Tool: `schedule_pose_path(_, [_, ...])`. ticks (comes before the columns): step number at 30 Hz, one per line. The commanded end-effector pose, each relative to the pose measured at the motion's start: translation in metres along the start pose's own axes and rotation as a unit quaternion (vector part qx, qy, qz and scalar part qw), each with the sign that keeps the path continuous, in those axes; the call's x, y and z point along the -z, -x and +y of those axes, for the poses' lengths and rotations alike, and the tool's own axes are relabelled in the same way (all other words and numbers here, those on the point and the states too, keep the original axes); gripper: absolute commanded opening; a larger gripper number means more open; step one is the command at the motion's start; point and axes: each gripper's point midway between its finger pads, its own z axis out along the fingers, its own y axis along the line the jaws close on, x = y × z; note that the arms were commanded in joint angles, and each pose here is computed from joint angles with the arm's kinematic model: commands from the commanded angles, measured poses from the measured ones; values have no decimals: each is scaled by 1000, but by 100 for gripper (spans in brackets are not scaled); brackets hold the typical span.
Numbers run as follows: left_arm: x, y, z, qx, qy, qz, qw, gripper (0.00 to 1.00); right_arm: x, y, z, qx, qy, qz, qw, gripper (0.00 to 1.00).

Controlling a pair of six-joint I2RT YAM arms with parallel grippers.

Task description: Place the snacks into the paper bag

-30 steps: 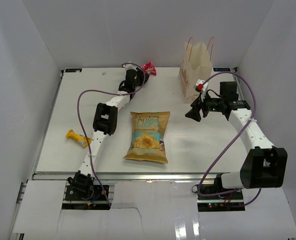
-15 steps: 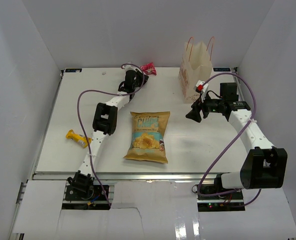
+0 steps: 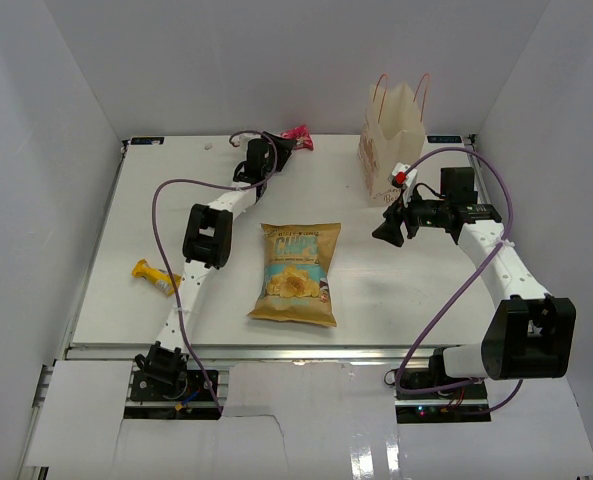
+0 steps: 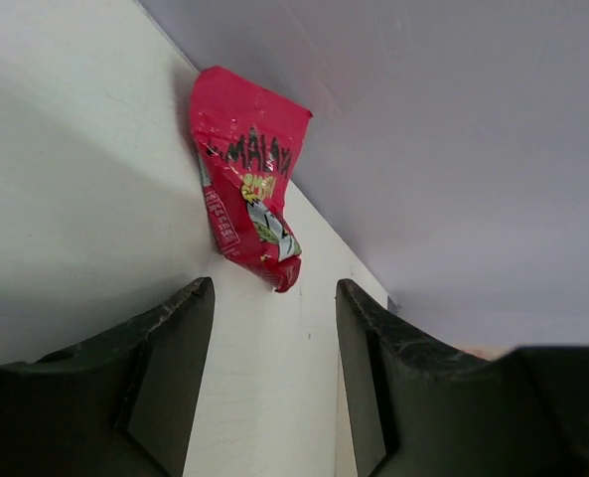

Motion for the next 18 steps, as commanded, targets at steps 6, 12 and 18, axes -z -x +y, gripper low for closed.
schedule_pose_path(6, [-8,13,1,107,22,-26,994,54,4,5,0,18,-7,-9,1000,71])
schedule_pose_path(12, [-8,2,10,116,28,-8,993,49,4,5,-1,19,-7,-9,1000,71])
schedule_pose_path(18, [-9,1,16,123,32,-9,992,42,4,5,0,18,-8,-10,1000,71])
